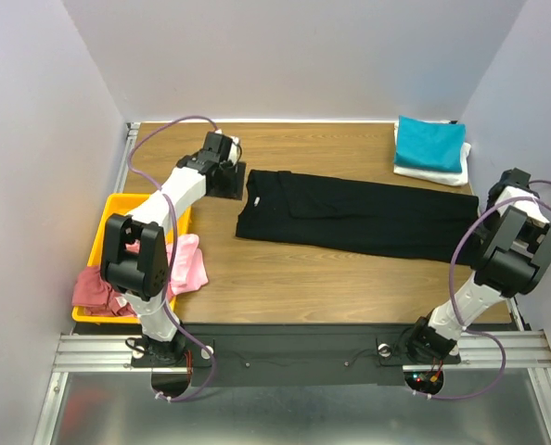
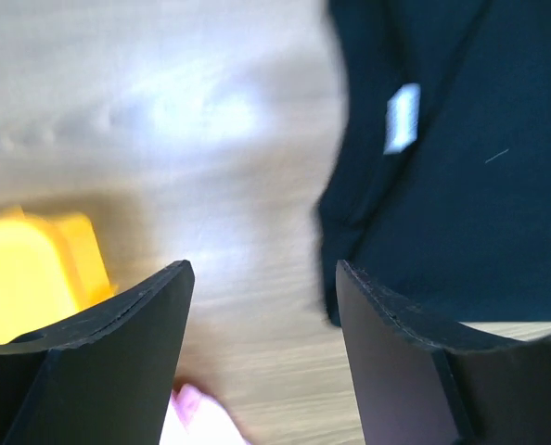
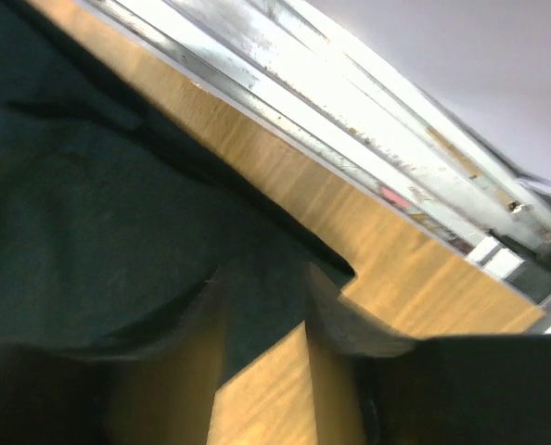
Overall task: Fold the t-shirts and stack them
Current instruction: Fold the tshirt
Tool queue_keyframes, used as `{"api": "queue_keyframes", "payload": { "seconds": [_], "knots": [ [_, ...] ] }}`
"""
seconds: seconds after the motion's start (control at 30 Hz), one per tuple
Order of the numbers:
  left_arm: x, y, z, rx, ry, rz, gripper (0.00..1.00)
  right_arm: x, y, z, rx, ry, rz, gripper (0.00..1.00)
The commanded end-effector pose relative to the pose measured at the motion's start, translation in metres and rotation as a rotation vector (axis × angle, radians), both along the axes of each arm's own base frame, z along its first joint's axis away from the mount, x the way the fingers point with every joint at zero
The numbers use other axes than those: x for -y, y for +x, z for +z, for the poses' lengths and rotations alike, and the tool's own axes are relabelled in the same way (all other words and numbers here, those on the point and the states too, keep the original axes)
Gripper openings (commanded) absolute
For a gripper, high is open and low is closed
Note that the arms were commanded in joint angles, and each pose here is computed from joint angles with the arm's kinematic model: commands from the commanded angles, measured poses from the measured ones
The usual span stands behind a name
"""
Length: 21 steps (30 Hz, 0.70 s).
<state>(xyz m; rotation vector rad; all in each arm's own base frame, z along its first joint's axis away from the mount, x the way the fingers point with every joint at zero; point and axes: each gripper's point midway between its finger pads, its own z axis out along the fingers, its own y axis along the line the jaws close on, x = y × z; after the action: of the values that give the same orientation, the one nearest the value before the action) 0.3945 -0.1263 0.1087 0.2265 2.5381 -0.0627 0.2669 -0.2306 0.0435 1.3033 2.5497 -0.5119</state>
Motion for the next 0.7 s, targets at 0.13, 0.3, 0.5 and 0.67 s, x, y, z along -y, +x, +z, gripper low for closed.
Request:
{"api": "queue_keyframes", "payload": {
  "seconds": [0.13,0.3,0.5,0.67],
  "knots": [
    [0.086,0.027,0.064,0.126,-0.267,-0.128,0.75,0.020,0.020,0.087,0.220,-0.136,-0.023,0.64],
    [0.125,0.009,0.028,0.054,-0.376,-0.217,0.76,-0.017,0.050,0.120,0.341,-0.129,0.098,0.68],
    [0.122,-0.010,-0.032,-0.043,-0.359,-0.218,0.77,-0.119,0.112,0.126,0.450,-0.026,0.352,0.68],
    [0.117,-0.014,-0.062,-0.080,-0.333,-0.205,0.77,-0.251,0.162,0.123,0.512,0.098,0.646,0.66]
  ]
}}
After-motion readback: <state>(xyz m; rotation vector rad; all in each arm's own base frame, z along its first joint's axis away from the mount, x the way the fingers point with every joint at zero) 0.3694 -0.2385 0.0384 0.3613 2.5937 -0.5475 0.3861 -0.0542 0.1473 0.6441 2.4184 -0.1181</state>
